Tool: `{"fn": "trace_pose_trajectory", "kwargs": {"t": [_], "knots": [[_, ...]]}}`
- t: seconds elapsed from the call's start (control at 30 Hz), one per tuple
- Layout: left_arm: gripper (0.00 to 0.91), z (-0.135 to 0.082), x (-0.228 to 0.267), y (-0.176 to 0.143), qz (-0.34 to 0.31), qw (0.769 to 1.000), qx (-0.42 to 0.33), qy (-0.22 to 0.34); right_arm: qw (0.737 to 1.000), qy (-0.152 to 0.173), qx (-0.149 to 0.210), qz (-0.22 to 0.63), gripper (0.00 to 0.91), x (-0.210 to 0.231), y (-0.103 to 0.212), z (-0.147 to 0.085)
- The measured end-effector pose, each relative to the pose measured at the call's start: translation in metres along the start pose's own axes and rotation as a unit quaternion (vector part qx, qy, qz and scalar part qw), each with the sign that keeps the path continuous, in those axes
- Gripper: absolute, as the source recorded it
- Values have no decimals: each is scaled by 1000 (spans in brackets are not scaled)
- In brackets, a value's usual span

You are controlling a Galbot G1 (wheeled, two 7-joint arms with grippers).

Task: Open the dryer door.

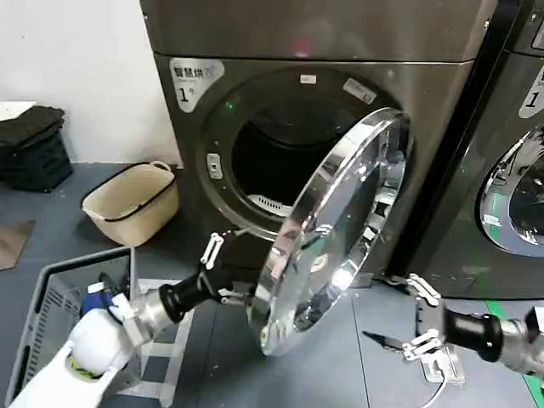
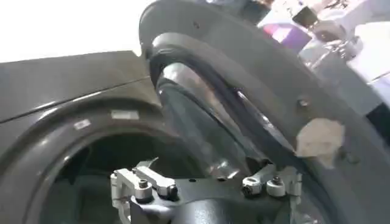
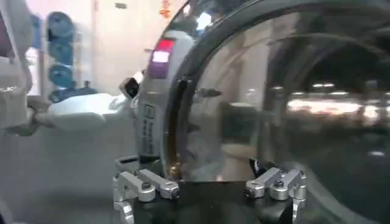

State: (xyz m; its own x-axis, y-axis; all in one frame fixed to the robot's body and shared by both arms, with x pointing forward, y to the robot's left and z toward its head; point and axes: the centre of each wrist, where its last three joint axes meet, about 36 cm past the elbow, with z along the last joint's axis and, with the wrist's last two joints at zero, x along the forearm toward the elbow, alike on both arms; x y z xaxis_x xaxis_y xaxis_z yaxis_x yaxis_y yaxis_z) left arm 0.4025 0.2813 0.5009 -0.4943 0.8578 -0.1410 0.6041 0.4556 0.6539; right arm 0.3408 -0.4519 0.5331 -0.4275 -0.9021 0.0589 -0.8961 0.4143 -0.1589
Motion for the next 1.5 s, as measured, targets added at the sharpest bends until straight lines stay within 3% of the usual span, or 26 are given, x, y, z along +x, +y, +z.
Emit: {"fn": "trace_pose_trajectory", "kwargs": {"t": [0.27,0.47,0.63,0.83,0.97,1.3,1.5], "knots": [[907,9,-23,7,22,999,9,-24,999,9,9,51,907,55,11,4],[907,16,-44,6,33,998,16,-42,990,26,24,138,907,104,30,4],[907,20,-65,5,43,997,21,-60,968,45,37,245,907,142,54,5],[907,24,-91,3,58,995,23,-80,932,97,64,343,907,184,87,2],[907,25,-106,-1,68,993,23,-92,888,145,87,428,907,215,113,-1],[907,29,-135,-10,88,992,12,-93,775,206,94,590,907,278,177,-5],[907,30,-153,-15,95,991,15,-97,680,254,89,682,907,312,219,-8]]}}
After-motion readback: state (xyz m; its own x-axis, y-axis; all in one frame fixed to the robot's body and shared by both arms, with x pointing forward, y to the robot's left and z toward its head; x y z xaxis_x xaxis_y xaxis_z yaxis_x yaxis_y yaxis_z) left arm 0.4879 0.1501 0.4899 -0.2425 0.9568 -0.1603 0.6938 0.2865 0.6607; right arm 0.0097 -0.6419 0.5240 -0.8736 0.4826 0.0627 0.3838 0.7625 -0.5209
